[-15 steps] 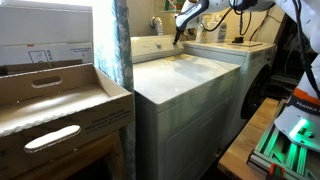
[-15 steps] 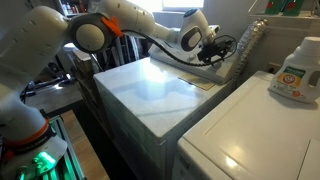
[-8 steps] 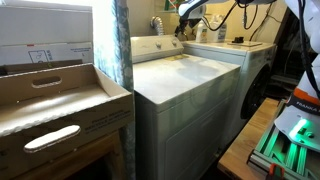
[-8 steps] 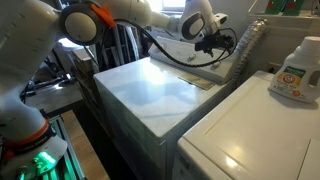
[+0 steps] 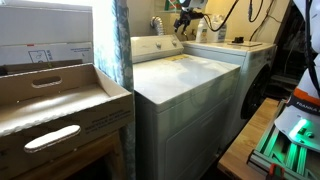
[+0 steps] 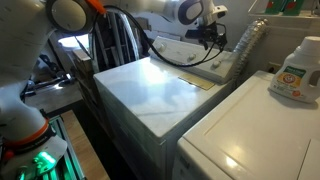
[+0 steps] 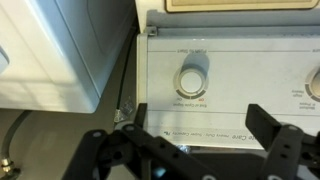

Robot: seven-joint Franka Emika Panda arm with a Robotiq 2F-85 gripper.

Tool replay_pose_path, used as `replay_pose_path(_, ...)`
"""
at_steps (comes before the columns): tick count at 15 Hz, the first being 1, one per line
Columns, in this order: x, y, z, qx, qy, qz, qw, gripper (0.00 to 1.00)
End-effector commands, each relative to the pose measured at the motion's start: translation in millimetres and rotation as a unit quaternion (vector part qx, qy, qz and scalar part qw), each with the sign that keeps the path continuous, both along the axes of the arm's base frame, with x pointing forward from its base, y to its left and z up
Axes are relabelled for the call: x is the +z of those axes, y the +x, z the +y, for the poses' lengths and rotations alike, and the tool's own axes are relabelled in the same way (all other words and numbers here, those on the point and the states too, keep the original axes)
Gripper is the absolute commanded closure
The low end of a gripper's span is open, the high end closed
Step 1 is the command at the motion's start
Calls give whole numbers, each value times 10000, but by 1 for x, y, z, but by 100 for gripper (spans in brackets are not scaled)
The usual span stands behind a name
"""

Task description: Turn the right knob of the washing on the left anticlockwise once

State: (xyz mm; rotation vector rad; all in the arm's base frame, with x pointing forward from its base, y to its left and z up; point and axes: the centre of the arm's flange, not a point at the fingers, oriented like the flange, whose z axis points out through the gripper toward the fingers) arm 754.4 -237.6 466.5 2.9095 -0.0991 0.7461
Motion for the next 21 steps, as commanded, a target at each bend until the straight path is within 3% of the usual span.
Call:
replay_pose_path(1, 9, -29, 15, -764, 623, 45, 9951, 0)
replay_pose_path(6, 22, -43, 22, -1982, 1033, 15, 9747, 0)
replay_pose_path(8, 24, -48, 21, -2466, 1168, 47, 9620, 0)
replay_pose_path(14, 25, -60, 11, -3788, 975, -150, 9202, 0)
replay_pose_path(15, 27, -41, 3, -3450, 1002, -265, 9329, 0)
replay_pose_path(17, 26, -43, 4, -3619, 988, -277, 9266, 0)
replay_pose_path(21, 26, -44, 4, -3671, 986, -278, 9245, 0)
